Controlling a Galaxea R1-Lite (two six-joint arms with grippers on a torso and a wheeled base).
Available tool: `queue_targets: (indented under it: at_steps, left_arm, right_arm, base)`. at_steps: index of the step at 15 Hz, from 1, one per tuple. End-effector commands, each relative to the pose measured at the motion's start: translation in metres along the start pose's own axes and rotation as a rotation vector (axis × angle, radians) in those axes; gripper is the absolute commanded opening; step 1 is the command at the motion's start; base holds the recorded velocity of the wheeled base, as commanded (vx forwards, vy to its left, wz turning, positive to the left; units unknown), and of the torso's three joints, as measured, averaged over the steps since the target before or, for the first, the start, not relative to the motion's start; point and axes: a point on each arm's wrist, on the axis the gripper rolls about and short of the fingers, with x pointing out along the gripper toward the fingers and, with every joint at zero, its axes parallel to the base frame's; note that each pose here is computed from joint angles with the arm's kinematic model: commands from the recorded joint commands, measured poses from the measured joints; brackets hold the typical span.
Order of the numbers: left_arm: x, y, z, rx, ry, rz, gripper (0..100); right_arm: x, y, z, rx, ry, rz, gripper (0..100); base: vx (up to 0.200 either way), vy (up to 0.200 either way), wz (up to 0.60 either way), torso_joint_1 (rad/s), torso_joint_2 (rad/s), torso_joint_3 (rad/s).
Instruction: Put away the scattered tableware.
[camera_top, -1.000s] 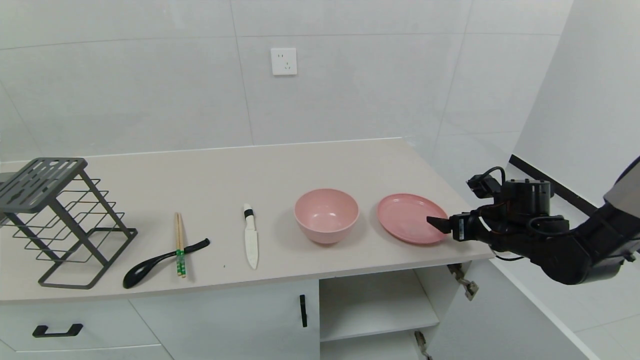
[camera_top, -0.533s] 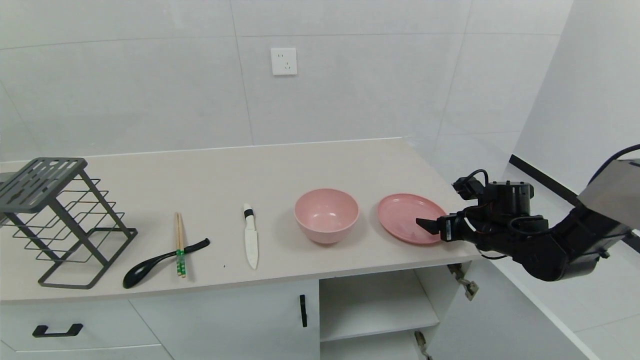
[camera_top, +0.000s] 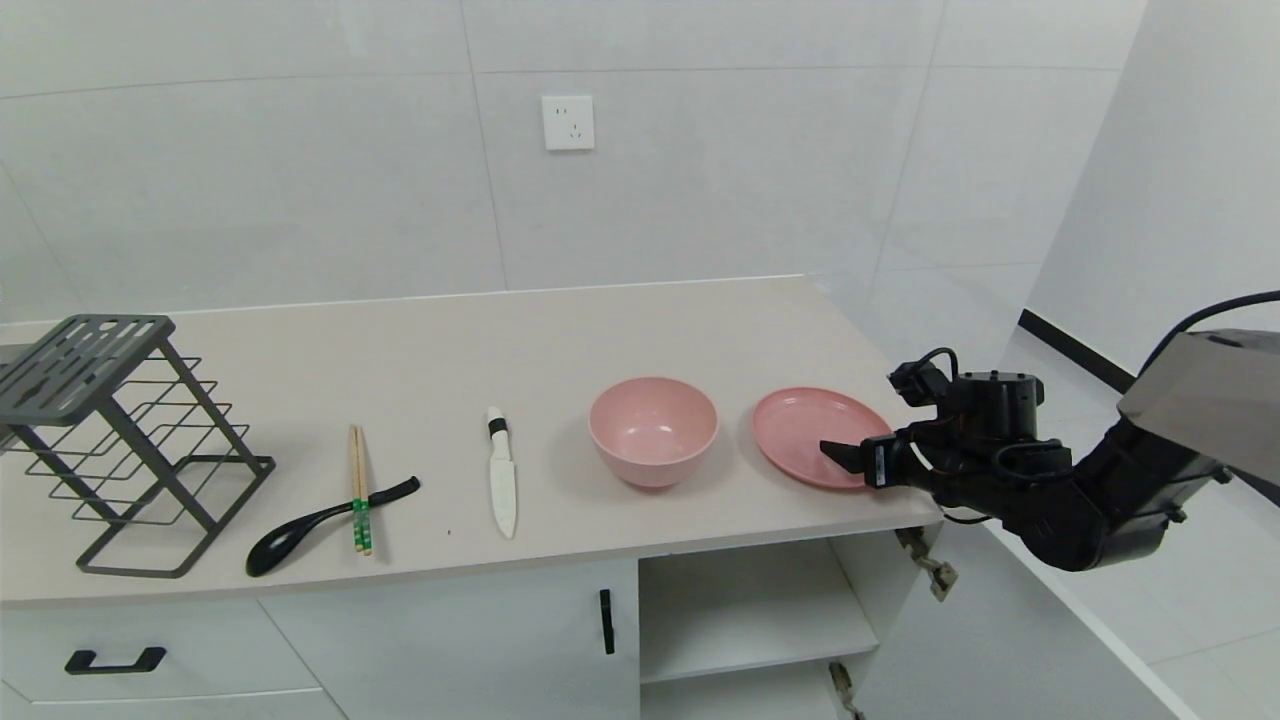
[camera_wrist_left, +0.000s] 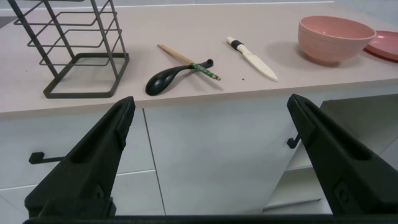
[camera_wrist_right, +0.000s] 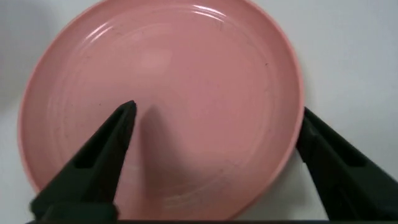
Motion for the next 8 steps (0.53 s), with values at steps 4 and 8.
queue_targets:
  at_steps: [4,8]
  left_arm:
    - [0.0,0.0,0.0,-0.007,0.001,0.007,100]
    - [0.0,0.0,0.0,-0.007,0.001,0.007,100]
  right_arm:
    - [0.005,-0.004,-0.008,0.047,0.019,-0.07,0]
    - [-0.003,-0.014,0.031,0.153,-0.153,-0.054,0]
  base:
    - [0.0,0.0,0.0,0.0,0.0,0.0]
    - [0.0,0.0,0.0,0.0,0.0,0.0]
